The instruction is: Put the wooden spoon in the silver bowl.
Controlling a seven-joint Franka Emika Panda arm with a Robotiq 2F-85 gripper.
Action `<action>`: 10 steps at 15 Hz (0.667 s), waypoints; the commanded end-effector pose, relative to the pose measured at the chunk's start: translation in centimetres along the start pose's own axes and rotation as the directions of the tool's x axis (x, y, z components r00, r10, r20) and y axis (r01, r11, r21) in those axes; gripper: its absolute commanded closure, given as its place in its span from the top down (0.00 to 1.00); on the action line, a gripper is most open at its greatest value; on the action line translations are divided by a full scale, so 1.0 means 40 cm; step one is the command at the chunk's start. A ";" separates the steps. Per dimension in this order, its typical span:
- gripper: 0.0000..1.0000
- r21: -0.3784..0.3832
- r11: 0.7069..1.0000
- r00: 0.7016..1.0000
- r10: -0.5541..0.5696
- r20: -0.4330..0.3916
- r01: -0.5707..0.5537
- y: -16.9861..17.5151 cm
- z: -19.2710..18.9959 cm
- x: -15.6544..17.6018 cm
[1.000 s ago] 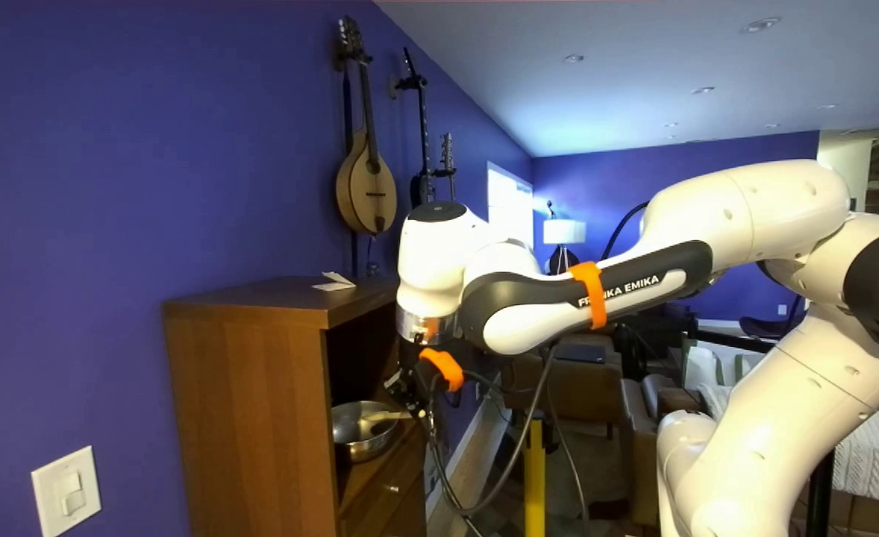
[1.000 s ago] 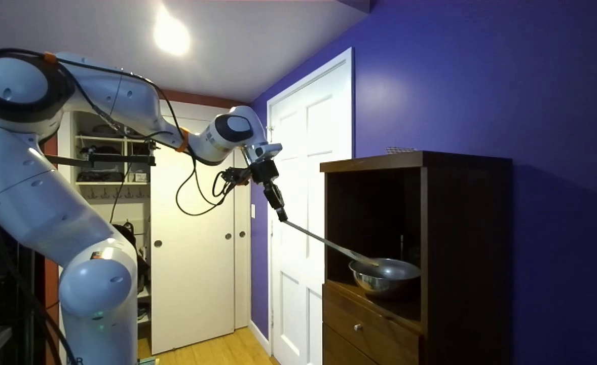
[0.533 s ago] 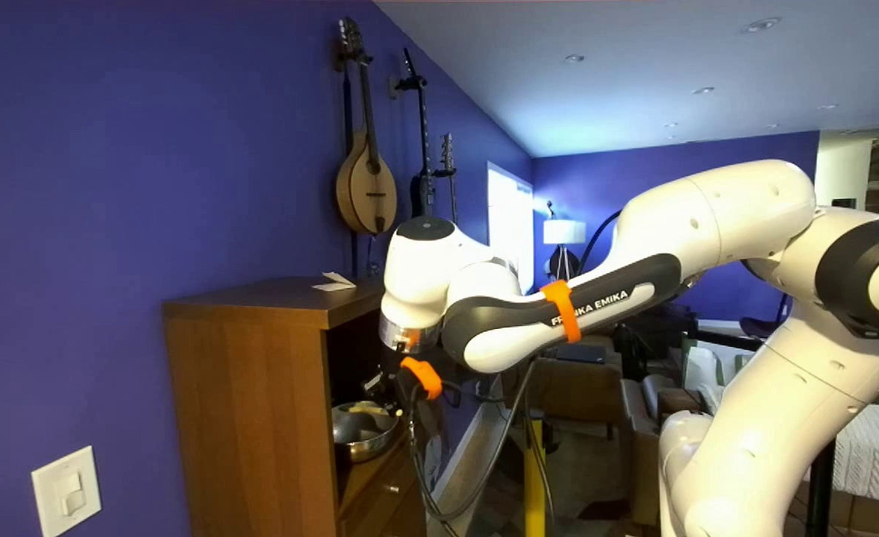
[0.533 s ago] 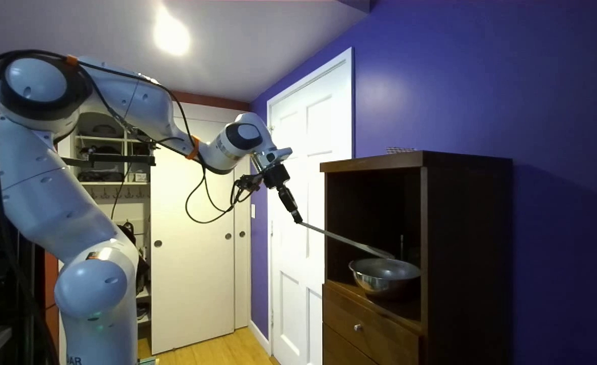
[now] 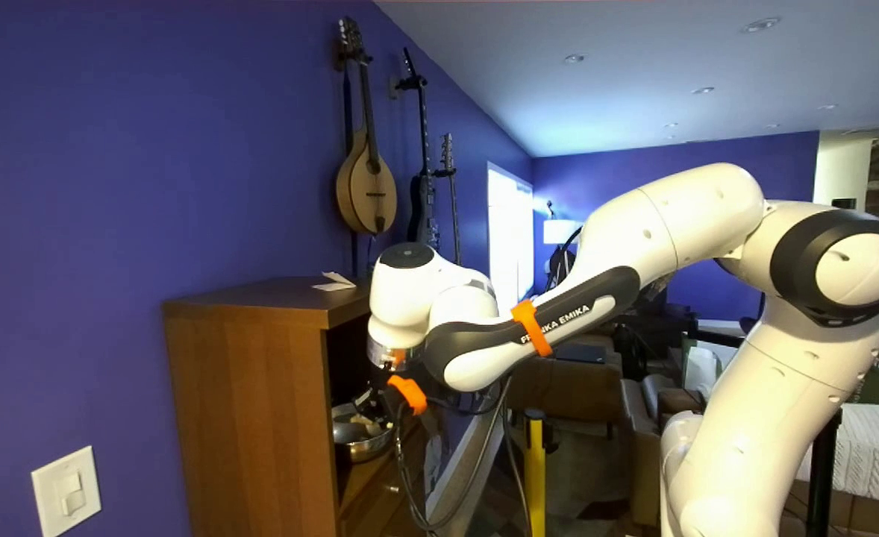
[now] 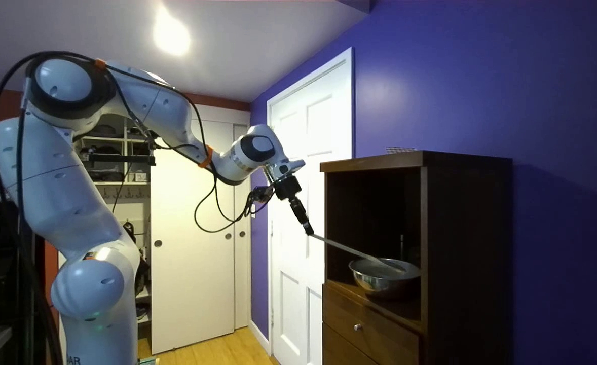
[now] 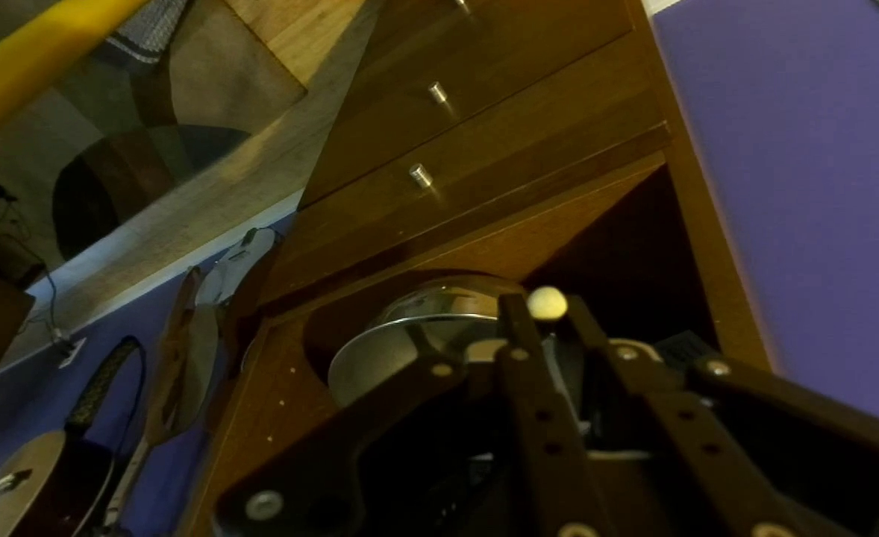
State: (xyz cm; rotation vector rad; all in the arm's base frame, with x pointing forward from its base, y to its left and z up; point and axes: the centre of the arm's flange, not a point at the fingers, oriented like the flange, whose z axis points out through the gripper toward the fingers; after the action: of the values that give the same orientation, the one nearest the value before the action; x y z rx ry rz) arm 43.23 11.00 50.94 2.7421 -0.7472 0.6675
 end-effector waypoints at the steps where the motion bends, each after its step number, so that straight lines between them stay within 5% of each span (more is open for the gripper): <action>1: 0.03 0.009 1.000 0.999 -0.013 -0.033 0.013 -0.010 0.039 0.019; 10: 0.03 -0.026 1.000 1.000 -0.004 0.024 0.005 -0.001 0.127 0.031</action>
State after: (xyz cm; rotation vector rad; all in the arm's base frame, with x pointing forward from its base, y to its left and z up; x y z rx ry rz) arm 45.27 9.49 47.84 2.7449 -0.7480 0.6080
